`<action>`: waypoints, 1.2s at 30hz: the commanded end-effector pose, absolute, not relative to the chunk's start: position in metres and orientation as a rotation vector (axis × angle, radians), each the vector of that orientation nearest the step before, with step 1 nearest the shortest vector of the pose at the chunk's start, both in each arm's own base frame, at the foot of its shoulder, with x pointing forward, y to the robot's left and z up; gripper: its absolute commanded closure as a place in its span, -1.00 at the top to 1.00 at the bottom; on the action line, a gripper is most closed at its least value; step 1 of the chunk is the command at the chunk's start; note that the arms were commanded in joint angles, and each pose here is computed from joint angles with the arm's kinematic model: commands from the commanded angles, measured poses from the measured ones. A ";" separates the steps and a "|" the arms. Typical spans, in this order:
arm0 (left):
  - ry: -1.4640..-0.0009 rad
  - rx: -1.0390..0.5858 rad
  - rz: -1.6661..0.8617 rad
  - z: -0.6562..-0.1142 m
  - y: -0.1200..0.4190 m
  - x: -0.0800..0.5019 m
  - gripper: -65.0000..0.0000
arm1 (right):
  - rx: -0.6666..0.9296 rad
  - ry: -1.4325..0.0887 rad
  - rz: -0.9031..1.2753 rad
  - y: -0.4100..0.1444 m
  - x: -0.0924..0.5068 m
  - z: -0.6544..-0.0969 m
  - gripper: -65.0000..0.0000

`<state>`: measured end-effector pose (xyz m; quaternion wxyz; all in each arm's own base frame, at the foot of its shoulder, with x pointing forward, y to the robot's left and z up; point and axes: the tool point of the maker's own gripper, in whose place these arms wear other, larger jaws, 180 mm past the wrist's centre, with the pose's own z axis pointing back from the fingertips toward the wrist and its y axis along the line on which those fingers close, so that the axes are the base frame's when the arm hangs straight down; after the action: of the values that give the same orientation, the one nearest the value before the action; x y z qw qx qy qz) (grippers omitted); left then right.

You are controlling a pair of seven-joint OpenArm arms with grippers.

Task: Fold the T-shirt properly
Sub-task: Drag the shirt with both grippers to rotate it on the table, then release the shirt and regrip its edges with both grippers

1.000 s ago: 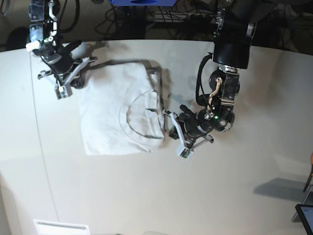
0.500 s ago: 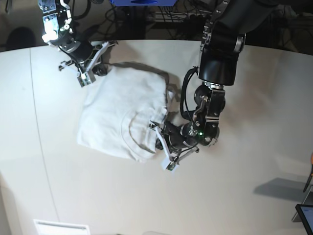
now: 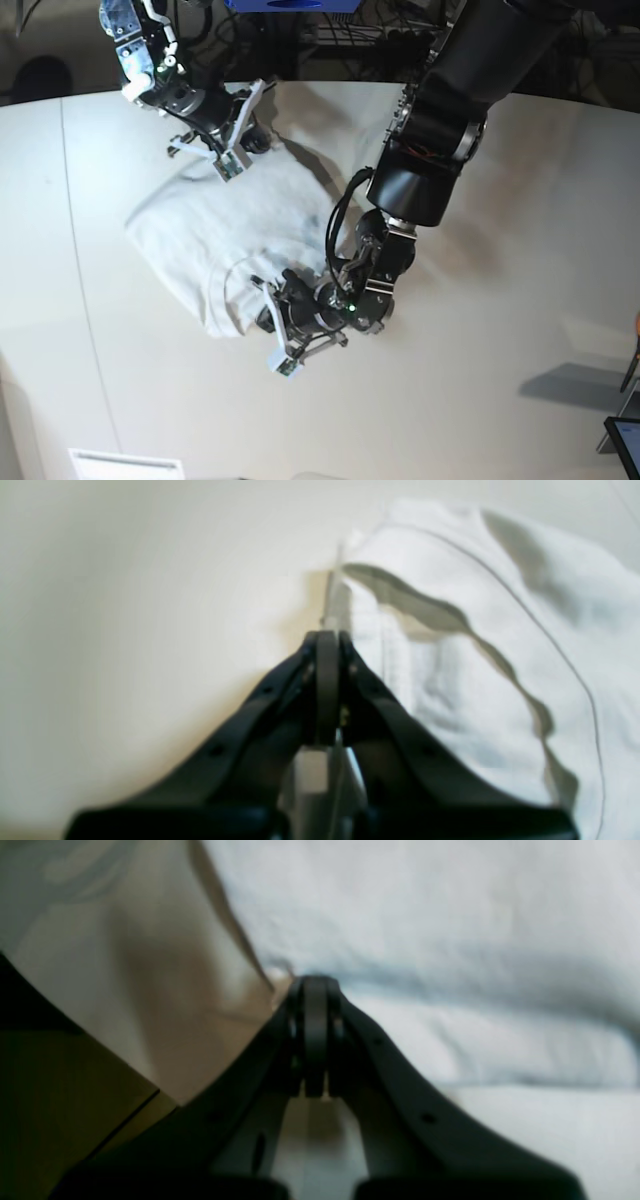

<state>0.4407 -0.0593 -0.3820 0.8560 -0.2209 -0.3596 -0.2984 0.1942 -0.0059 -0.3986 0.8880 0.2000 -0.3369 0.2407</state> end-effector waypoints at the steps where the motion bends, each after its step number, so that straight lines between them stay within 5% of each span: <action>1: -0.859 -0.494 -0.631 -0.346 -0.072 0.463 -1.00 | 0.442 -0.761 0.509 0.002 0.206 -0.384 -0.97; 7: -0.953 -0.484 -0.641 -0.306 -0.073 0.492 -1.00 | 0.420 -0.777 0.543 0.010 0.232 -0.370 -0.97; 12: -0.954 -0.367 -0.661 -0.293 -0.024 0.503 -1.00 | 0.394 -0.833 0.525 0.001 0.244 -0.353 -0.97; 22: -0.987 -0.150 -0.508 -0.297 0.115 0.392 -1.00 | 0.160 -0.940 0.376 -0.104 0.291 -0.328 -0.97; 29: -0.898 -0.190 -0.523 -0.331 0.105 0.312 -1.00 | 0.082 -0.921 0.355 -0.139 0.309 -0.335 -0.97; 36: -0.844 -0.250 -0.479 -0.352 0.088 0.294 -1.00 | 0.094 -0.878 0.319 -0.147 0.308 -0.365 -0.97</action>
<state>0.2875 0.0885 -0.3611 0.8846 -0.1186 -0.3874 -0.2308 0.3003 -0.1433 -0.3755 0.9001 0.0505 -0.4052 0.1517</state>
